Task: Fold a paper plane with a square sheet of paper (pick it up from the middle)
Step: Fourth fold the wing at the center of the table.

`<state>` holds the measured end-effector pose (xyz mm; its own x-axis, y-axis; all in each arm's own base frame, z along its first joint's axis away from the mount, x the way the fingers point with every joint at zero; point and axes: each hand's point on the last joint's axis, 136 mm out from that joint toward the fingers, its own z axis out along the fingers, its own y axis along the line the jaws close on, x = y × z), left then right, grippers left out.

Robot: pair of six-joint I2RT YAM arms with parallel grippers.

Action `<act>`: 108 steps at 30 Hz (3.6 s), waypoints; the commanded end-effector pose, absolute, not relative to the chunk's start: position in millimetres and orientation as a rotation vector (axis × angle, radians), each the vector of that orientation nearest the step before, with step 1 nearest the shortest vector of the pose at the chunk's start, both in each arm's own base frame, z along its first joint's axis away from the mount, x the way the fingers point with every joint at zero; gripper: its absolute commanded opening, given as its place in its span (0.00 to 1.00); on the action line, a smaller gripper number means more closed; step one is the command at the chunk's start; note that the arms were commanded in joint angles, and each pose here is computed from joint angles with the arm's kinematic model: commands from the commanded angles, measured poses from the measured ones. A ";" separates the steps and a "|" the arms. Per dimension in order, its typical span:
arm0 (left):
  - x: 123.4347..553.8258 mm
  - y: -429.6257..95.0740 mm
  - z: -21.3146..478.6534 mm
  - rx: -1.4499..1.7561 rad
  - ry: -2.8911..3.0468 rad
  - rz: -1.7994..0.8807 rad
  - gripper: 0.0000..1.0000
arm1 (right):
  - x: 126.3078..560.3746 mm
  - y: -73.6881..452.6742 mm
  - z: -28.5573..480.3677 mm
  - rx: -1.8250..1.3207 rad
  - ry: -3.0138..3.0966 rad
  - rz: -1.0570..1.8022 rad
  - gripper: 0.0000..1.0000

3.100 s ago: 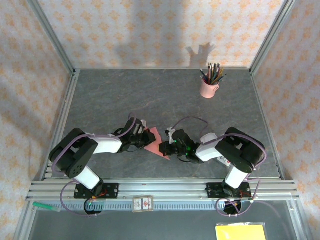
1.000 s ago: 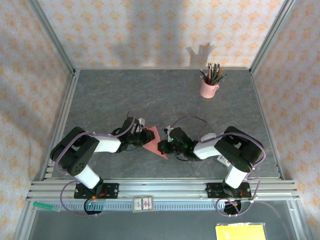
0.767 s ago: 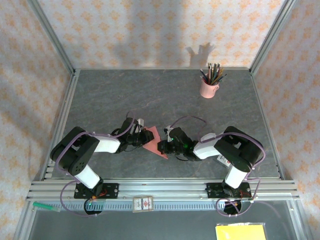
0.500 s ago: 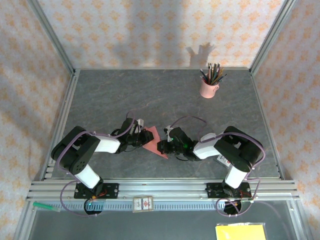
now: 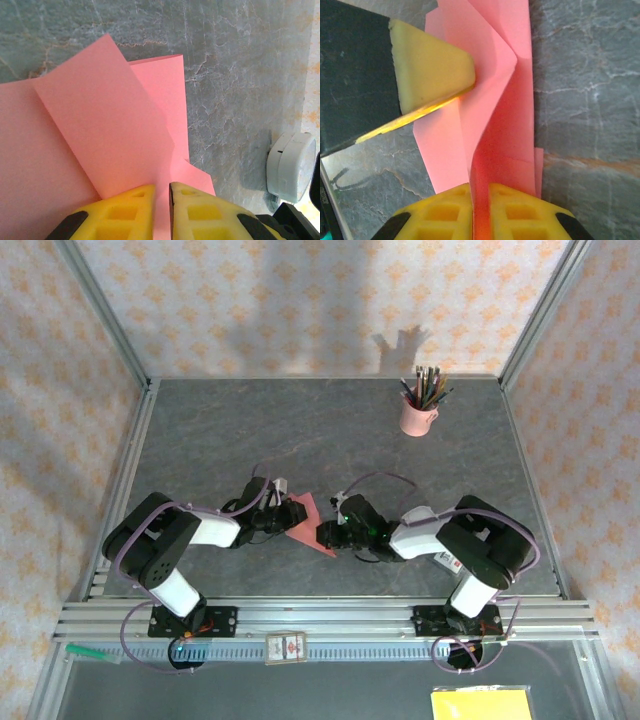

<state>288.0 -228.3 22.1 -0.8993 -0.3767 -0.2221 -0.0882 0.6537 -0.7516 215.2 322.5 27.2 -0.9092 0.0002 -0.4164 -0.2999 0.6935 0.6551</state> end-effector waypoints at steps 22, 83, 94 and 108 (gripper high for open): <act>277.1 -204.4 -8.1 -0.418 2.607 -0.960 0.19 | 200.2 289.6 7.8 -0.163 2.599 0.967 0.08; 278.2 -204.9 -6.7 -0.394 2.621 -0.946 0.19 | 197.9 315.9 19.1 -0.490 2.603 0.919 0.13; 276.0 -201.3 -13.9 -0.405 2.637 -0.918 0.19 | 174.4 289.6 -10.5 -0.462 2.737 0.852 0.12; 275.5 -197.8 -18.9 -0.396 2.662 -0.872 0.19 | 149.0 261.3 -21.9 -0.484 2.817 0.749 0.06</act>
